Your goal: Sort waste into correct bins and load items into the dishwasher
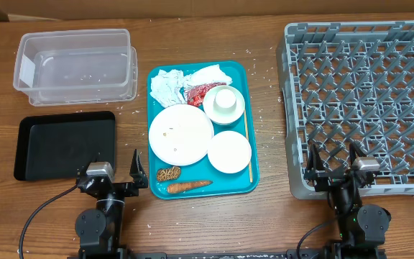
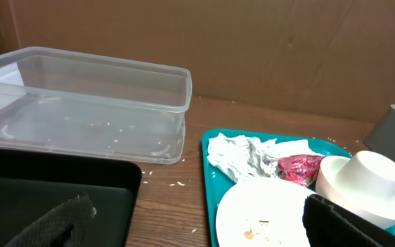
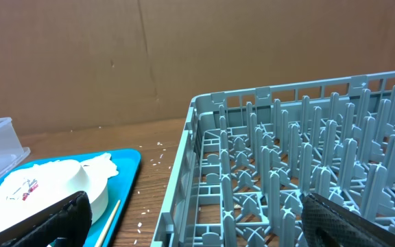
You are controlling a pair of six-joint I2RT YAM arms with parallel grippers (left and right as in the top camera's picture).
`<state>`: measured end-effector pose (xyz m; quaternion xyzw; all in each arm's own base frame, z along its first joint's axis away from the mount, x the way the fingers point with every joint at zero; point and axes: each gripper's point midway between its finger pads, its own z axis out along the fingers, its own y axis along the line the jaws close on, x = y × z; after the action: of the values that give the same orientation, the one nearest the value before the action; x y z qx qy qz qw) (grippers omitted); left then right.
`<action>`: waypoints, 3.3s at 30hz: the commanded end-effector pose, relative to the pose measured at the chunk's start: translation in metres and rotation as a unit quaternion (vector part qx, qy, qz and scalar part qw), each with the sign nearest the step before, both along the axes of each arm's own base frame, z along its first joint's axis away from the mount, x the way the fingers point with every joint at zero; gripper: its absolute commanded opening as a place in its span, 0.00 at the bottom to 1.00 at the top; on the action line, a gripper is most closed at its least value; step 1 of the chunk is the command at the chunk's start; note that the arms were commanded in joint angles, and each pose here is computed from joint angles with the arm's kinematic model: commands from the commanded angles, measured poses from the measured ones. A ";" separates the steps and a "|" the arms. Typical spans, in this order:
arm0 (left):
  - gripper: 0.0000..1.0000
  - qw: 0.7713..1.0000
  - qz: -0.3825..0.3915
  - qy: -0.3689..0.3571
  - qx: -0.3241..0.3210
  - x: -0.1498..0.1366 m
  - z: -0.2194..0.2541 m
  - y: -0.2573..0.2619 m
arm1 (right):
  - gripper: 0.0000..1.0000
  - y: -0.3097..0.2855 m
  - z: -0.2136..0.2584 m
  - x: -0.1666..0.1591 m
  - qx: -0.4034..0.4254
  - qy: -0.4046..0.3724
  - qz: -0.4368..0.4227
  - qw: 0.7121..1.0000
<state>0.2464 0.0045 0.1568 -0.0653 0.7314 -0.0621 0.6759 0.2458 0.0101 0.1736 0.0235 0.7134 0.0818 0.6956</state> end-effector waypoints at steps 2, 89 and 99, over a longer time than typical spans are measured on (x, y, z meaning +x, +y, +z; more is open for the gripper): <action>1.00 1.000 0.004 -0.002 0.013 0.000 0.000 0.002 | 1.00 -0.003 -0.001 0.000 -0.002 -0.003 -0.007 1.000; 1.00 0.973 -0.188 -0.098 -0.094 -0.031 0.198 -0.064 | 1.00 -0.003 -0.001 0.000 -0.002 -0.003 -0.007 1.000; 1.00 0.926 -0.296 0.204 -0.119 0.056 0.209 -0.097 | 1.00 -0.003 -0.001 0.000 -0.002 -0.003 -0.007 1.000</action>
<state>0.2832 -0.0664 0.3494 -0.0119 0.8229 -0.2743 0.4975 0.2458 0.0101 0.1736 0.0236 0.7134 0.0819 0.6955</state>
